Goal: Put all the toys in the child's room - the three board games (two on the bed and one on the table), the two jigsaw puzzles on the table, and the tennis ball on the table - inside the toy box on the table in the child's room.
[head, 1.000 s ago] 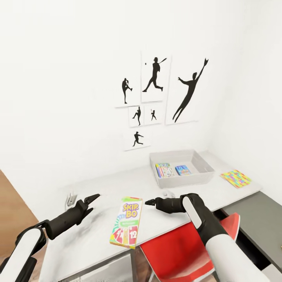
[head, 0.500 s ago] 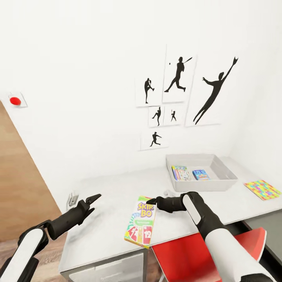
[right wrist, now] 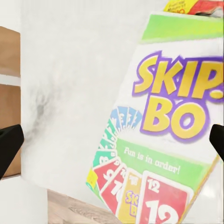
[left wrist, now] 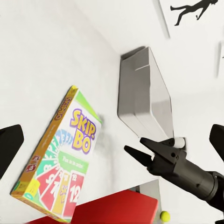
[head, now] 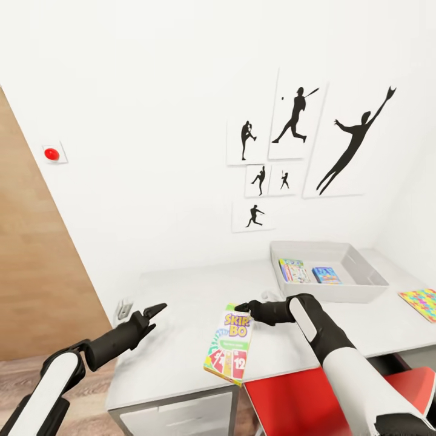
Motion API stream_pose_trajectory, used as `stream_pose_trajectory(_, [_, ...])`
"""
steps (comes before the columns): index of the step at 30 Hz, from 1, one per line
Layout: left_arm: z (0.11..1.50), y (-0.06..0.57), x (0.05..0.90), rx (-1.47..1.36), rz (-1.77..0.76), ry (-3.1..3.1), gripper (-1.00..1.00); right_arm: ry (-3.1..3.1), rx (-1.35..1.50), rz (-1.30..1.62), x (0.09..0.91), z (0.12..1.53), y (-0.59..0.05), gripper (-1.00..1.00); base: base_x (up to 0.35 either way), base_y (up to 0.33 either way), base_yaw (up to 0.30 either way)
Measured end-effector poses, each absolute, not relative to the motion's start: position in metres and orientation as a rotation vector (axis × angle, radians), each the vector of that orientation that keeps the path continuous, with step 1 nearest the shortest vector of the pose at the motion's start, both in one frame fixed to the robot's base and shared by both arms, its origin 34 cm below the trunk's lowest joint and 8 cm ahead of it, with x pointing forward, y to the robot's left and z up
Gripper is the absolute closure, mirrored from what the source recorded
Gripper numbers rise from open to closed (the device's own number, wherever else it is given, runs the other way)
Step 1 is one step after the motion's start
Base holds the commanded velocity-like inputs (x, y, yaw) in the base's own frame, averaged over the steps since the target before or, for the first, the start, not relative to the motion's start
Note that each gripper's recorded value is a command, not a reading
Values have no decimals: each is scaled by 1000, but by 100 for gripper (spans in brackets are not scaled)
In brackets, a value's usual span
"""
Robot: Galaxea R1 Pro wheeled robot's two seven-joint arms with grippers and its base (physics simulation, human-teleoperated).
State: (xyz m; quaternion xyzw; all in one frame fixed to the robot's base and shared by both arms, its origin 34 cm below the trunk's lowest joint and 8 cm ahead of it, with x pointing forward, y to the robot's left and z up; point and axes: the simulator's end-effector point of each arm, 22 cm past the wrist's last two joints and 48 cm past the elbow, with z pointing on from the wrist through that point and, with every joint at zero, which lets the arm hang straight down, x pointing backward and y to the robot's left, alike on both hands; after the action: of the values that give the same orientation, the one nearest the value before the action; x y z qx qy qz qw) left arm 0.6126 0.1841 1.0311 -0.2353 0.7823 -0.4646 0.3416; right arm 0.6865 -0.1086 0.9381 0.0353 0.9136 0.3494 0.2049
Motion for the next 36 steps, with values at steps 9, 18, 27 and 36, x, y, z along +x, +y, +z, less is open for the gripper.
stream_pose_trajectory(9, [1027, 174, 610, -575, -1192, 2065, -100, 2560, 188, 836, 702, 933, -150, -100, 0, 0, 25])
stream_pose_trajectory(18, [1020, 168, 609, -557, -1172, 2087, -100, 2553, 278, 740, 716, 935, -183, -100, 0, 0, 8])
stream_pose_trajectory(27, [1017, 158, 608, -562, -1192, 2089, -100, 2552, 318, 697, 721, 934, -203, -100, 0, 0, 2])
stream_pose_trajectory(36, [1011, 154, 608, -570, -1200, 2096, -100, 2559, 342, 673, 722, 928, -218, -100, 0, 0, 0])
